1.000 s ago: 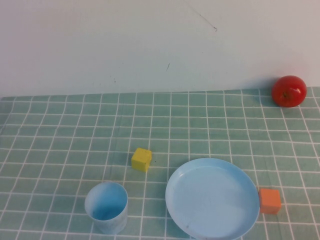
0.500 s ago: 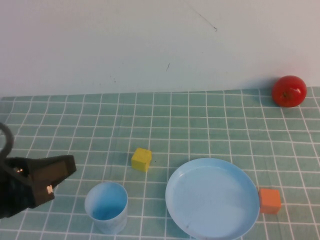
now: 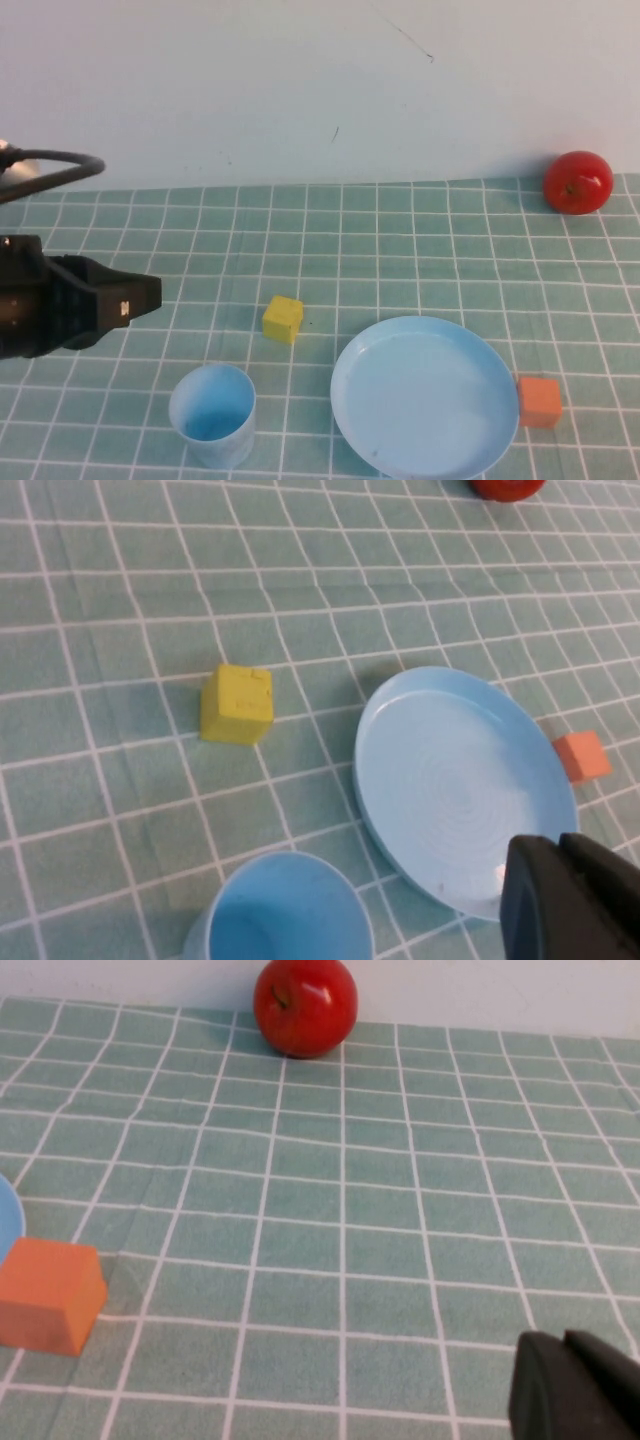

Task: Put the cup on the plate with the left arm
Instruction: Pick up the cup from the table

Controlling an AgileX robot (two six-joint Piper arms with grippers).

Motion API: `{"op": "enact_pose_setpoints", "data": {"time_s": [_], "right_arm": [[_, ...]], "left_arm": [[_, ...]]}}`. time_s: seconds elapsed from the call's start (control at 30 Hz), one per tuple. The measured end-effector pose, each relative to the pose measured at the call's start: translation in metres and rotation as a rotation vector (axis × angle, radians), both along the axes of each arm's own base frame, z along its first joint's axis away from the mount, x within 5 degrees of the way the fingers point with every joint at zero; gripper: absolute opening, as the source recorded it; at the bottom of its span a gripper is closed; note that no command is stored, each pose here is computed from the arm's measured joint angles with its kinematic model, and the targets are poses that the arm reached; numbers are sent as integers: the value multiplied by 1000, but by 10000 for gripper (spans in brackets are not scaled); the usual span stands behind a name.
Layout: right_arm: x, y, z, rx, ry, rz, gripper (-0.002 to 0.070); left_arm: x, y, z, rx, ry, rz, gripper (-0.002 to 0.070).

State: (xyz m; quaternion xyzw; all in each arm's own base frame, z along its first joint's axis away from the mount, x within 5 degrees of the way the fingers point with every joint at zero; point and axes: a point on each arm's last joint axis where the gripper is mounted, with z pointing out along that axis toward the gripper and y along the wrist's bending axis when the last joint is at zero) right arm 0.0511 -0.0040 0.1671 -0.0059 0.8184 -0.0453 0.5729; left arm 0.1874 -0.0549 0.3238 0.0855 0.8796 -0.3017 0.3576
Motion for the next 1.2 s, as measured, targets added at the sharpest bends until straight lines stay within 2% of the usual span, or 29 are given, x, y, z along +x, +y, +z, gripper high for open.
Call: {"op": "enact_pose_setpoints", "data": {"time_s": [0.2,0.33,0.47,0.63,0.73,0.93,1.0,1.07,1.2], "right_arm": [[0,0,0,0,0,0,-2],[0,0,0,0,0,0,-2],[0,0,0,0,0,0,-2],[0,0,0,0,0,0,-2],[0,0,0,0,0,0,-2],[0,0,0,0,0,0,-2],[0,0,0,0,0,0,-2],[0,0,0,0,0,0,-2],[0,0,0,0,0,0,-2]], "left_arm": [[8,4,-9,109,-18,-34,-3],[24,5,-16,131,21,-38,-2],[37,-2,-21,147,102,-135,-2],[36,-21,-8,233,66,-240,-2],[35,-29,-5,301,68,-242,-2],[40,-29,-22,411,188,-190,13],[43,-28,-28,432,222,-190,71],[45,-29,-31,435,240,-191,174],[54,-30,-39,434,253,-178,440]]}}
